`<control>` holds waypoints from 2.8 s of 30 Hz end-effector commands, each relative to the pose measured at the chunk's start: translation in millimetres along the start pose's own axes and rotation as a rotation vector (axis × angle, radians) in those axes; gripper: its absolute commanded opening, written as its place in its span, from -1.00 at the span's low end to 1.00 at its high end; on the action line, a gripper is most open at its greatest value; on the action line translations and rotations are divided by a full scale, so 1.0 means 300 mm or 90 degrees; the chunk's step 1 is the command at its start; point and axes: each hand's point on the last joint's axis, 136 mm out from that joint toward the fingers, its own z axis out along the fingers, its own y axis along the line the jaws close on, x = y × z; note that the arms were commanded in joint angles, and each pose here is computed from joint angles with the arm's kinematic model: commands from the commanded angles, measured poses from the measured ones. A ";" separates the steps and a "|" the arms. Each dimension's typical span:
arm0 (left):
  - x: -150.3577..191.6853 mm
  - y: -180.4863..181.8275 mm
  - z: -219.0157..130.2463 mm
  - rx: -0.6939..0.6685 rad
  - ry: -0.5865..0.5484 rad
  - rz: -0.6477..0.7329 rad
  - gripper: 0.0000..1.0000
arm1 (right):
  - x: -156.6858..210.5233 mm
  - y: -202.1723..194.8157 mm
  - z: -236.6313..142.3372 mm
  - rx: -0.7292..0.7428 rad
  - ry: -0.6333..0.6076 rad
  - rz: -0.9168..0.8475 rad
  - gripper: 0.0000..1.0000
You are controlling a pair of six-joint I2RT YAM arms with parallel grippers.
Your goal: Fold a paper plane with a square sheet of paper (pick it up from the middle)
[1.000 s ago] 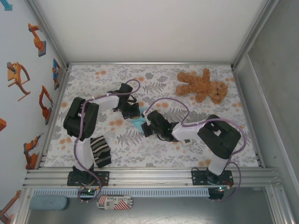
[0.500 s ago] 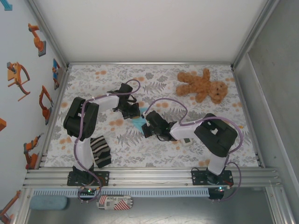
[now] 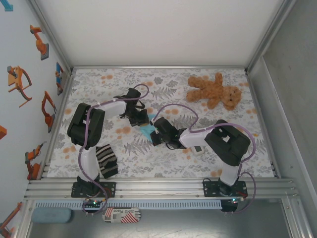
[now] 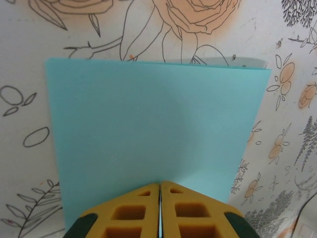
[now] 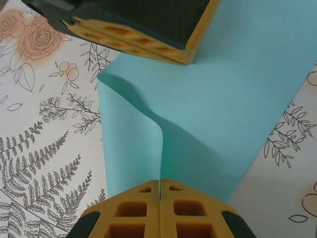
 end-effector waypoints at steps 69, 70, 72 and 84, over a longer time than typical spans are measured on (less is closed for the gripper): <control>-0.010 0.055 0.018 -0.034 0.009 -0.018 -0.85 | -0.003 -0.012 0.016 0.003 0.014 0.025 -1.00; -0.010 0.056 0.017 -0.034 0.009 -0.019 -0.85 | -0.006 -0.009 0.014 0.002 0.012 0.026 -1.00; -0.010 0.056 0.019 -0.035 0.009 -0.018 -0.85 | -0.014 -0.006 0.008 0.000 0.007 0.025 -1.00; -0.011 0.056 0.019 -0.034 0.009 -0.020 -0.85 | -0.024 -0.008 -0.011 0.004 -0.001 0.027 -1.00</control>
